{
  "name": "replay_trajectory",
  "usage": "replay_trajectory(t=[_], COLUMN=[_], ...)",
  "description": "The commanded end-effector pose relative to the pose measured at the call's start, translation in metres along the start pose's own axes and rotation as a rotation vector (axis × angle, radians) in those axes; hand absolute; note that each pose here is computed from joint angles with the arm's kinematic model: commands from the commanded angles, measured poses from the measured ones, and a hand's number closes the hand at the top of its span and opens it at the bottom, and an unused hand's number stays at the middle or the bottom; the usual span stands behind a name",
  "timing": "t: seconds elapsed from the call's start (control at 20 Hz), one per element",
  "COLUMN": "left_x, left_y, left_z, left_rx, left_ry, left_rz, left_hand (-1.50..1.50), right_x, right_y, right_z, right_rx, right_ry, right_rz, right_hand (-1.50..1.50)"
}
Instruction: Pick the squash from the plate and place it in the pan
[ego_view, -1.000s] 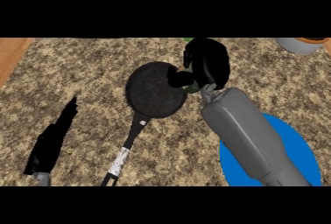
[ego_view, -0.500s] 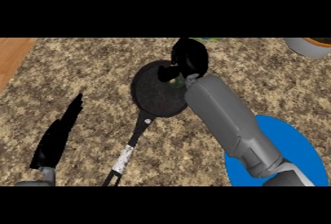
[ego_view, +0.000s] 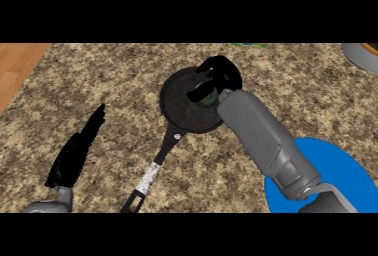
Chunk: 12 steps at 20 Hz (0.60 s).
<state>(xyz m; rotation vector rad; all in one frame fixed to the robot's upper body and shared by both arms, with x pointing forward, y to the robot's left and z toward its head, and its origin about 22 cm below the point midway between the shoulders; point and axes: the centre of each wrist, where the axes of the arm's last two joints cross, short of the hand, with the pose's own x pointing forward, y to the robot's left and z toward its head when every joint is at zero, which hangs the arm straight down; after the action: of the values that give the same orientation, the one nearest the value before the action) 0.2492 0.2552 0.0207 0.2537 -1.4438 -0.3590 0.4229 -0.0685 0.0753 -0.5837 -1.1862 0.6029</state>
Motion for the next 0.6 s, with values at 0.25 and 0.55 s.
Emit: replay_trajectory(t=[0.25, 0.55], left_x=[0.011, 0.002], left_y=[0.010, 0.007], left_z=[-0.012, -0.006], left_rx=[-0.006, 0.034], left_ry=[-0.013, 0.013], left_rz=[-0.002, -0.006], left_hand=[0.00, 0.00], right_x=[0.010, 0.008], right_y=[-0.010, -0.020], right_z=[-0.002, -0.009], right_rx=[-0.207, -0.400], right_ry=[-0.130, -0.104], right_rz=[-0.314, -0.500], right_hand=[-1.50, -1.50])
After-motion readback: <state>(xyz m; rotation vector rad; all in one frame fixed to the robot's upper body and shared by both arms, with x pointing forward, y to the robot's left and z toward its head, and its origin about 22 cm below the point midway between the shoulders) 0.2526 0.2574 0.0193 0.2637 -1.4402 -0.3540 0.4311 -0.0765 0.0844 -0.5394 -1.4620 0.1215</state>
